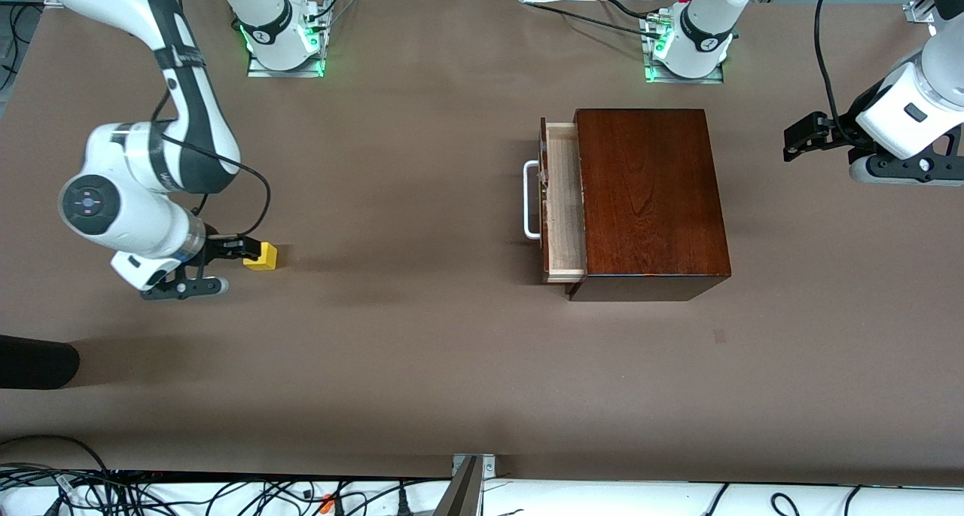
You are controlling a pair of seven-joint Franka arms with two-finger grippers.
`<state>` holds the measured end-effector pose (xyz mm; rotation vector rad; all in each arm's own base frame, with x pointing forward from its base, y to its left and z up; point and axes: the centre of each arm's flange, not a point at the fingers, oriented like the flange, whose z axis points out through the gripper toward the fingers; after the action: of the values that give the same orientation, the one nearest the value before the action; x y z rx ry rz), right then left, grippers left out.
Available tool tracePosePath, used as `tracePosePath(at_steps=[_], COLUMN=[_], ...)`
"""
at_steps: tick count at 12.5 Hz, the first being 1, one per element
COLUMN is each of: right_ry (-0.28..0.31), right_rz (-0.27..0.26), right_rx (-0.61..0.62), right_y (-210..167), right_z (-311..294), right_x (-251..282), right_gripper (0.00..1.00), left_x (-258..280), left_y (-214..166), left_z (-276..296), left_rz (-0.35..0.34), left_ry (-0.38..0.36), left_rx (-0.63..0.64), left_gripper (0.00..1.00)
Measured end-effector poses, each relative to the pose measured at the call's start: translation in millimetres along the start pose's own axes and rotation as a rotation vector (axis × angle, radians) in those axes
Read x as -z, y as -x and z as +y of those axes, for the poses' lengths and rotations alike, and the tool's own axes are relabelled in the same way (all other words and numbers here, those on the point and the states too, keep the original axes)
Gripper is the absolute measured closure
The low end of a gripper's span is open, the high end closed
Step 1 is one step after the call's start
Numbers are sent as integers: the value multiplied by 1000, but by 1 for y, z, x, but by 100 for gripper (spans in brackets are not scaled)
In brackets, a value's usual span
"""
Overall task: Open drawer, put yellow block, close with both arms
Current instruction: 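Lower the right gripper onto the yellow cube and grasp it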
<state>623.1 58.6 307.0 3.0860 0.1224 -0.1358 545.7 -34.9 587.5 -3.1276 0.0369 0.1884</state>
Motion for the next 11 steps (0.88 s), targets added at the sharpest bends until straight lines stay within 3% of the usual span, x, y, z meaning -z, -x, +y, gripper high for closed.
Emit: tracePosePath(at_steps=[7,11], right_ry=[-7,-16], right_rz=[33,30], right_rx=[-77,-92], right_y=[35,40], right_z=[5,5], right_x=[-72,-83], right_gripper=[0,1], left_x=[-1,-1], left_y=[-1,-1], left_z=[-3,-3], left_rz=[-3,-4], left_ry=[1,0], left_rx=[5,5], left_gripper=[0,0])
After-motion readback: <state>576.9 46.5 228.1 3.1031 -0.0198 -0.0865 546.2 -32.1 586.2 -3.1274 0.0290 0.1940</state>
